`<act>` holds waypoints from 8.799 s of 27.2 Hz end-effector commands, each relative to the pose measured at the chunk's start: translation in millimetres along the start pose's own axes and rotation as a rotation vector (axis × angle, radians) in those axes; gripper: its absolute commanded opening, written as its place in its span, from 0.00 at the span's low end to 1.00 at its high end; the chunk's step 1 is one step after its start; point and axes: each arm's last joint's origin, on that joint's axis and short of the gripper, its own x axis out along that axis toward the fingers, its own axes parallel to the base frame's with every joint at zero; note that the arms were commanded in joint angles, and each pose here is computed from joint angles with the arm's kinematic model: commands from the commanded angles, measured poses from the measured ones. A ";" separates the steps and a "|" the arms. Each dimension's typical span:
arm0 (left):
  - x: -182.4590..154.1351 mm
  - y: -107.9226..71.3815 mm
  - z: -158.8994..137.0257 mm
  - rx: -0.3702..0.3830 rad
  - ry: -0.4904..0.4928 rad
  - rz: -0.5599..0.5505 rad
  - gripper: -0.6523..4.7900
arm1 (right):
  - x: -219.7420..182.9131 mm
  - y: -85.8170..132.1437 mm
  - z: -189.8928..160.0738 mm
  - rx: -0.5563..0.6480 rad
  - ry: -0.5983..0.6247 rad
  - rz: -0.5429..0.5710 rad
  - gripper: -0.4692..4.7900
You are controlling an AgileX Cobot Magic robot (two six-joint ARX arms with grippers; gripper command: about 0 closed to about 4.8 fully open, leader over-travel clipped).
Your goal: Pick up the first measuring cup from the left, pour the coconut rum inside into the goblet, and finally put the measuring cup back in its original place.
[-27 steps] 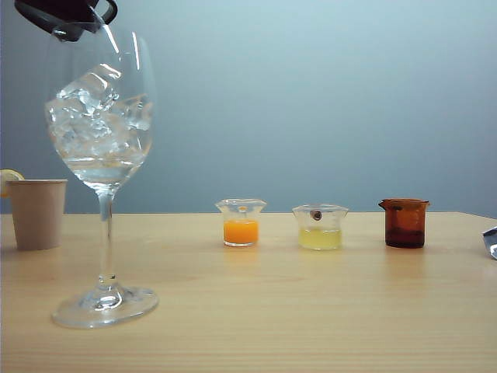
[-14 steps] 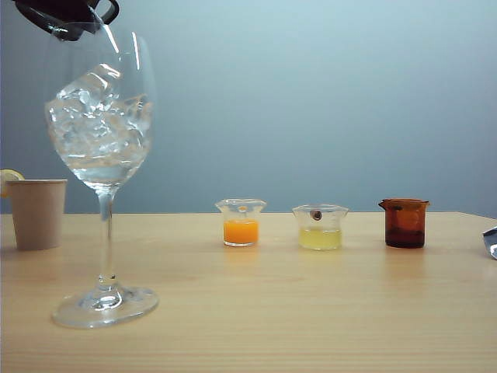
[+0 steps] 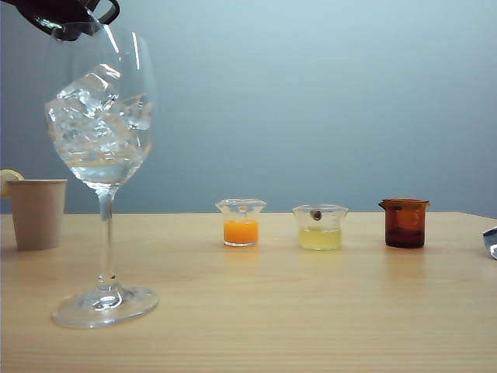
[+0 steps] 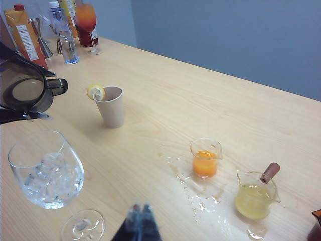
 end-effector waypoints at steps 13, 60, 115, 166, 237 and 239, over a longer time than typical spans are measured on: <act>-1.1 2.5 2.2 0.124 -0.016 0.019 0.14 | -0.8 0.1 2.8 -0.001 -0.022 0.003 0.08; -1.1 3.1 2.6 0.253 -0.016 0.028 0.14 | -0.9 0.1 2.7 -0.001 -0.020 0.003 0.08; 6.9 5.2 5.8 0.431 -0.013 0.056 0.11 | -0.8 -0.1 -0.8 -0.004 0.013 0.001 0.08; 8.8 3.6 13.8 0.759 -0.009 0.090 0.11 | -7.2 0.0 1.4 -0.032 -0.013 0.020 0.08; 13.6 55.6 -25.5 -0.454 -0.142 0.236 0.11 | -7.1 0.0 0.8 -0.032 -0.008 0.020 0.08; 24.6 56.7 -27.3 -0.501 -0.141 0.228 0.11 | -7.1 0.0 0.8 -0.032 -0.008 0.020 0.08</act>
